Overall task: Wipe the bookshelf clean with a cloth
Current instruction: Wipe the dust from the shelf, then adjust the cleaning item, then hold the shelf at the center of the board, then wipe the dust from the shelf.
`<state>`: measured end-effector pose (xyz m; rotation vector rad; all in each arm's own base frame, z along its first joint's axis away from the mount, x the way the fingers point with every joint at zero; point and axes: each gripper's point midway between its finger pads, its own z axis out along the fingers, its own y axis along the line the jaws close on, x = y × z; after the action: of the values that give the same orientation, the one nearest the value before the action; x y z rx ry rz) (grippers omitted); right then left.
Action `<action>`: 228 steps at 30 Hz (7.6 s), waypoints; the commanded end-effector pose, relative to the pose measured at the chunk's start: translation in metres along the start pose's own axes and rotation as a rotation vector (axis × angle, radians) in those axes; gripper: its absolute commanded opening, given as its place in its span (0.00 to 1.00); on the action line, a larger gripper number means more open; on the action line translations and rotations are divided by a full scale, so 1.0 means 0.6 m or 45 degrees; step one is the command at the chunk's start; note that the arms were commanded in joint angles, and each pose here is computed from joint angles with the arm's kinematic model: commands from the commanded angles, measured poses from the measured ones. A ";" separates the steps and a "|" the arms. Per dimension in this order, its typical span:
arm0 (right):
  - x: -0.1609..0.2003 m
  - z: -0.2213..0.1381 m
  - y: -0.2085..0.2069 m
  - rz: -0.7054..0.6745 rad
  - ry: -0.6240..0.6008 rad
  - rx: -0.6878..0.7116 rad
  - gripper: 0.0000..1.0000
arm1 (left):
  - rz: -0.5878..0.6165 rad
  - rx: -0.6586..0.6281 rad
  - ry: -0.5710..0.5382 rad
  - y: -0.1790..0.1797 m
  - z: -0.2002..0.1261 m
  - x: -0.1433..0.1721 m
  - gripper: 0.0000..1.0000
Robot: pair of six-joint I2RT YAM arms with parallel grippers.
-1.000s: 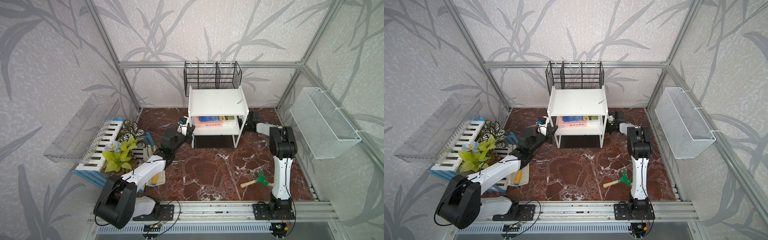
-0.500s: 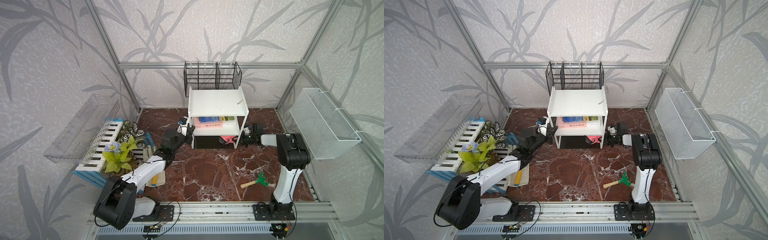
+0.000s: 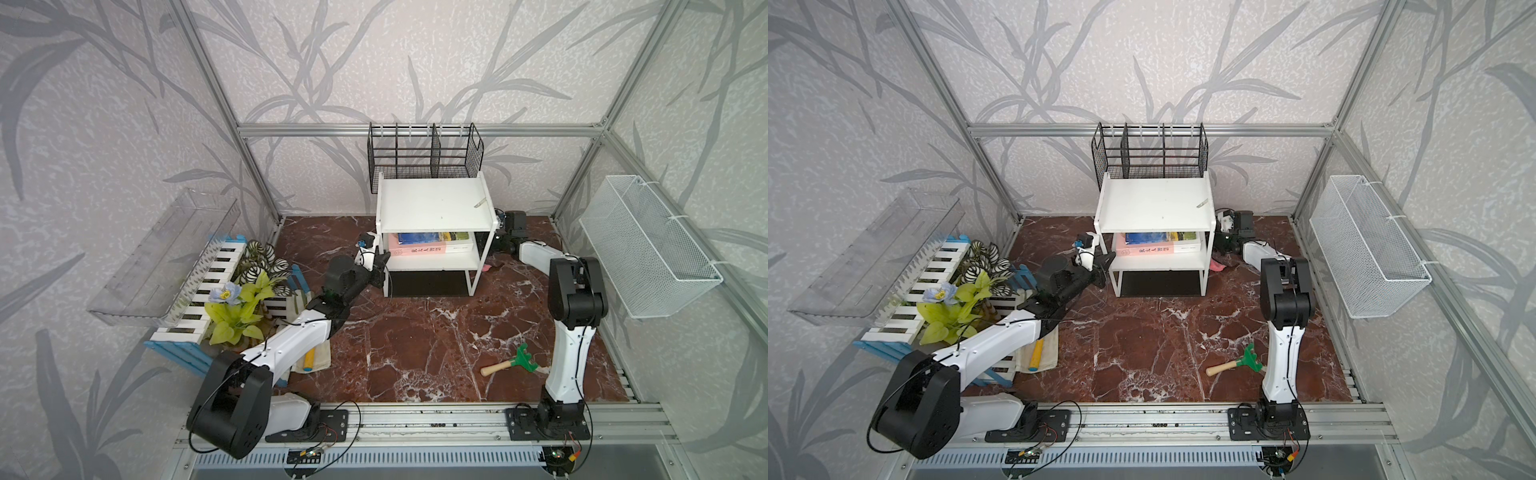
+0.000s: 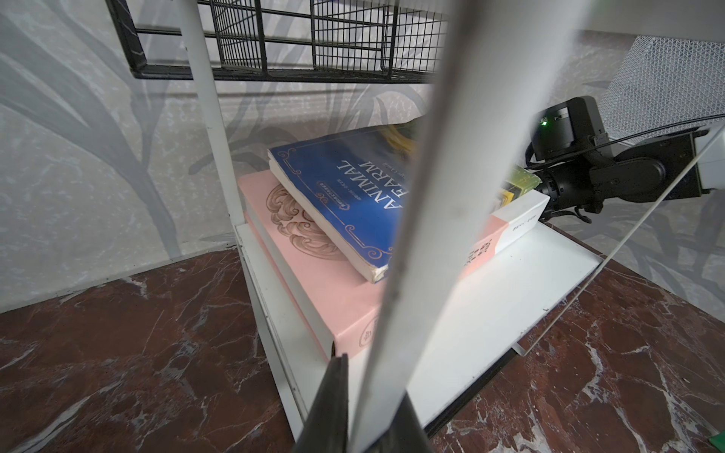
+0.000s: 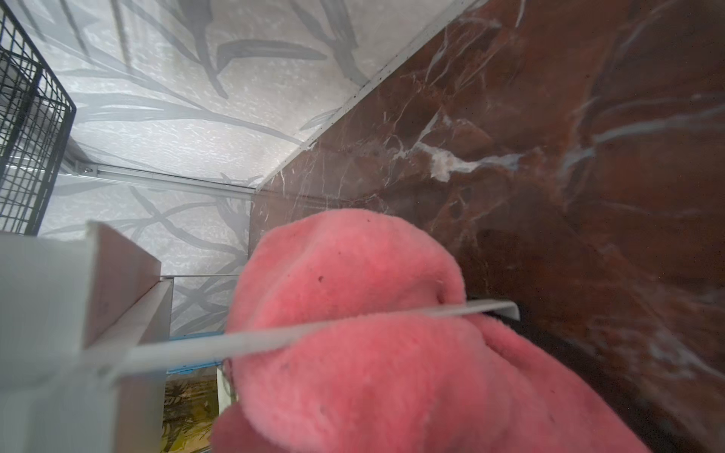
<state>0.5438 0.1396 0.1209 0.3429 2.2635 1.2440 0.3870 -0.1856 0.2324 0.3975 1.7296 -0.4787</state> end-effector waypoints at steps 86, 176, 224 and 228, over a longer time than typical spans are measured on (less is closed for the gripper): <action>0.487 -0.372 0.356 -1.237 0.119 -0.756 0.00 | -0.073 1.103 -0.054 -0.312 -0.205 -0.027 1.00; 0.151 -0.221 0.219 -1.261 -0.564 0.225 0.00 | -0.536 0.456 0.511 -0.025 0.040 0.200 0.00; 0.167 -0.200 0.155 -1.176 -0.448 0.343 0.00 | -0.636 0.089 0.825 0.170 0.227 0.303 0.00; 0.167 -0.199 0.159 -1.163 -0.454 0.323 0.00 | -0.631 0.040 0.690 0.196 0.272 0.263 0.00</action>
<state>0.3923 0.1566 0.2982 -0.3795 1.6303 0.3792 0.5301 -0.1880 0.0483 0.2387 2.3488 -0.9300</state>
